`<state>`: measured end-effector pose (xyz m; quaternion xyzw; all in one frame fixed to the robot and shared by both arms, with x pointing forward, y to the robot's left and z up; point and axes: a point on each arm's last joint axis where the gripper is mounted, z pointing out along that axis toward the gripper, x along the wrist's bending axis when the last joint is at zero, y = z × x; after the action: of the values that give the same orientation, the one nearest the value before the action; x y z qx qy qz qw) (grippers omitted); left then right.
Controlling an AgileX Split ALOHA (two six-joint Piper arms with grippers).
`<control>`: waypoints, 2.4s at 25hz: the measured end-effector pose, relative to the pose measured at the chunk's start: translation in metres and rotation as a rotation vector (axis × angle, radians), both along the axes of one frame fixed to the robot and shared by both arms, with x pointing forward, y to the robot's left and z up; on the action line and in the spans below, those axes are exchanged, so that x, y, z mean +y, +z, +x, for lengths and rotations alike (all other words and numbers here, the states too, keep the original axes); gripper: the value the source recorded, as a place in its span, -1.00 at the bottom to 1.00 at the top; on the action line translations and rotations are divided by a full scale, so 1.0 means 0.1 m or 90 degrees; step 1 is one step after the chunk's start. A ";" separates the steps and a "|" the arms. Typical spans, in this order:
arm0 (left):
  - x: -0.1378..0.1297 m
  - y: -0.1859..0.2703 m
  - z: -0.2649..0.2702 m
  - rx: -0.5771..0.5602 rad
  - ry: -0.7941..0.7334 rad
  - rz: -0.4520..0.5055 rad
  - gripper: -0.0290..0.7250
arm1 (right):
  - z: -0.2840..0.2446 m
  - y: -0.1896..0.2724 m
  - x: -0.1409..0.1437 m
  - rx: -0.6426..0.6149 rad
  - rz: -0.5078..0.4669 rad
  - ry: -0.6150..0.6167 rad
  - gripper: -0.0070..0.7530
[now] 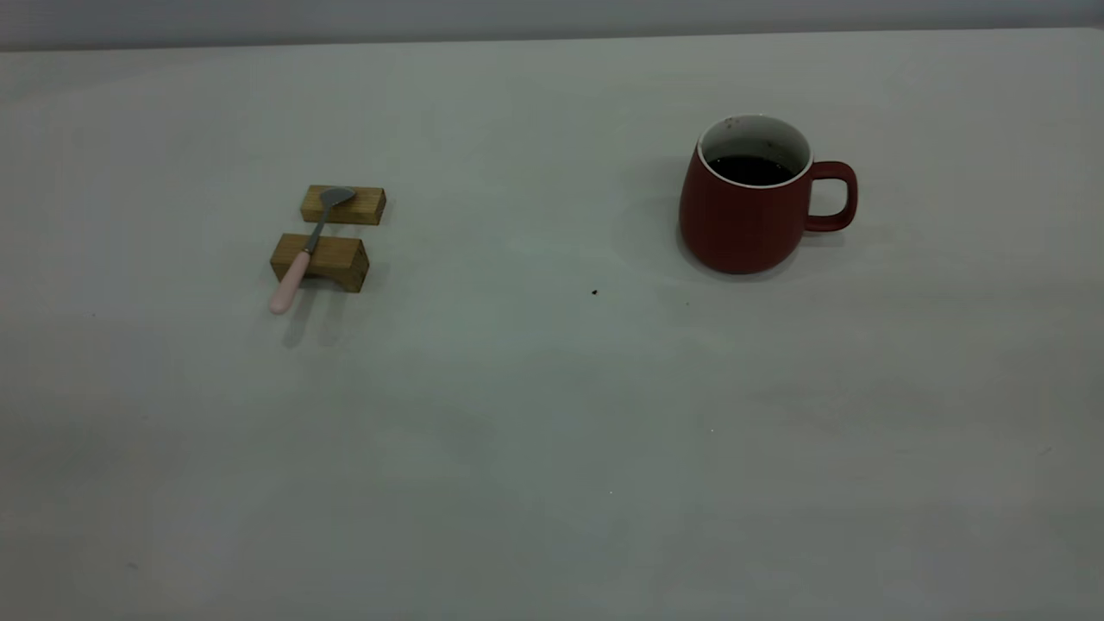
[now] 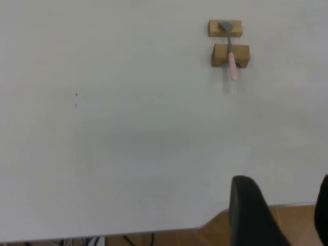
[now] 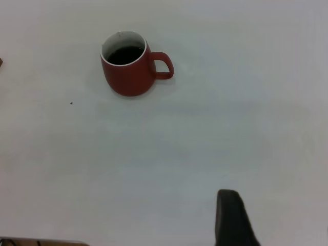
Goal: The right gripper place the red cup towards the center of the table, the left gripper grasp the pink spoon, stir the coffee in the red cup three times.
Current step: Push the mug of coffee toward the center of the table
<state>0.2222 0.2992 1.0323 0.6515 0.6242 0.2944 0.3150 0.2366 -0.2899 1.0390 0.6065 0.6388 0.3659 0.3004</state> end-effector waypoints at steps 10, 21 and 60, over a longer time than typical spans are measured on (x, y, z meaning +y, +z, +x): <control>0.00 0.00 0.00 0.000 0.000 0.000 0.10 | 0.01 0.01 0.05 0.002 0.033 0.019 0.28; 0.00 0.00 0.00 0.000 0.000 0.000 0.10 | 0.87 0.01 0.16 0.141 0.052 0.096 0.72; 0.00 0.00 0.00 0.000 0.000 0.000 0.10 | 4.28 -2.19 0.17 0.146 -0.357 0.685 0.54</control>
<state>0.2222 0.2992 1.0323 0.6515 0.6242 0.2944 0.3150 0.6647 -0.2726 0.8196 0.1325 0.9553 0.2164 0.1514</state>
